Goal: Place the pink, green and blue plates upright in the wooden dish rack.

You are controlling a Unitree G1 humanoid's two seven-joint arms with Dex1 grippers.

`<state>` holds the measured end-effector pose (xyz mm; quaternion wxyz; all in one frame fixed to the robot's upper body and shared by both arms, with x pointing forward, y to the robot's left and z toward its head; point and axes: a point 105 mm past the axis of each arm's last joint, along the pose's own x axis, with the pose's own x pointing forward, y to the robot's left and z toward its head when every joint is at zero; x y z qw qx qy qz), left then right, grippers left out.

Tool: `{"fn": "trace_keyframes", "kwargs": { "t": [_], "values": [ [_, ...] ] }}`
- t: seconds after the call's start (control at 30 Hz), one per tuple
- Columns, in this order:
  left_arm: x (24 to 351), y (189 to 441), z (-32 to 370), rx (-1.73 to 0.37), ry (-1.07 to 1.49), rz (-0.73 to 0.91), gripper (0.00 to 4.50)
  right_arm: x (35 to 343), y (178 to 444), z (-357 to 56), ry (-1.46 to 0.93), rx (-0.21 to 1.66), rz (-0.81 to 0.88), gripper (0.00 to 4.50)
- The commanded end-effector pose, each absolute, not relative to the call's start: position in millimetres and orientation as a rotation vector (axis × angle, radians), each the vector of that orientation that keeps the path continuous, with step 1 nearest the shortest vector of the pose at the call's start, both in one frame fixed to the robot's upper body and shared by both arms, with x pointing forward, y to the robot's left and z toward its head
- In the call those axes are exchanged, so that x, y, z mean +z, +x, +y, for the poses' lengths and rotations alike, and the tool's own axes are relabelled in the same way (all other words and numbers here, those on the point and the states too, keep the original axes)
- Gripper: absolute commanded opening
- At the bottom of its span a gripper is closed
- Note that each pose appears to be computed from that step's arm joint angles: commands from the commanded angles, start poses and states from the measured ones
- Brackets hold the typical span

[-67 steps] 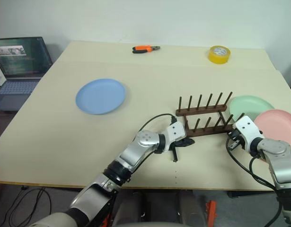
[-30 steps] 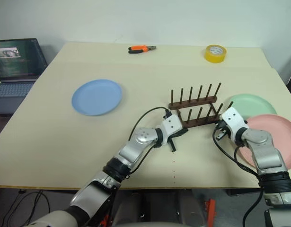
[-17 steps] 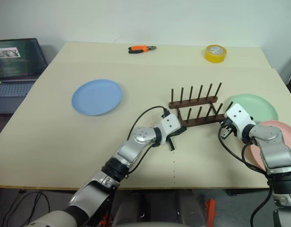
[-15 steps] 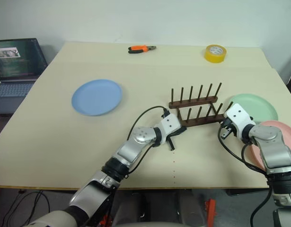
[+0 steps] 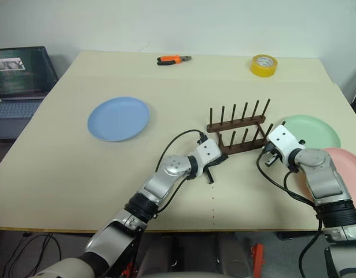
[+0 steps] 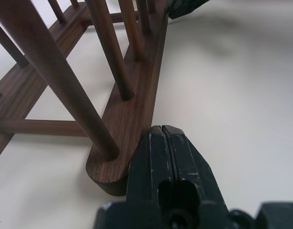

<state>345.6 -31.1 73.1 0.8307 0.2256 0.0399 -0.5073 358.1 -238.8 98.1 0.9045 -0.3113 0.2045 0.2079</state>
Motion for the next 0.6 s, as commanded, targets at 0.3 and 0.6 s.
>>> {"fn": "trace_keyframes", "kwargs": {
  "t": [0.3,0.6],
  "values": [
    [88.7,366.6,-22.8,-0.922,0.497,0.023,0.02,109.2,367.2,-226.2,-0.659,0.443,0.359,0.02],
    [101.4,384.4,-12.4,-0.783,0.486,-0.025,0.02,110.7,377.9,-219.6,-0.660,0.437,0.325,0.02]
  ]
}}
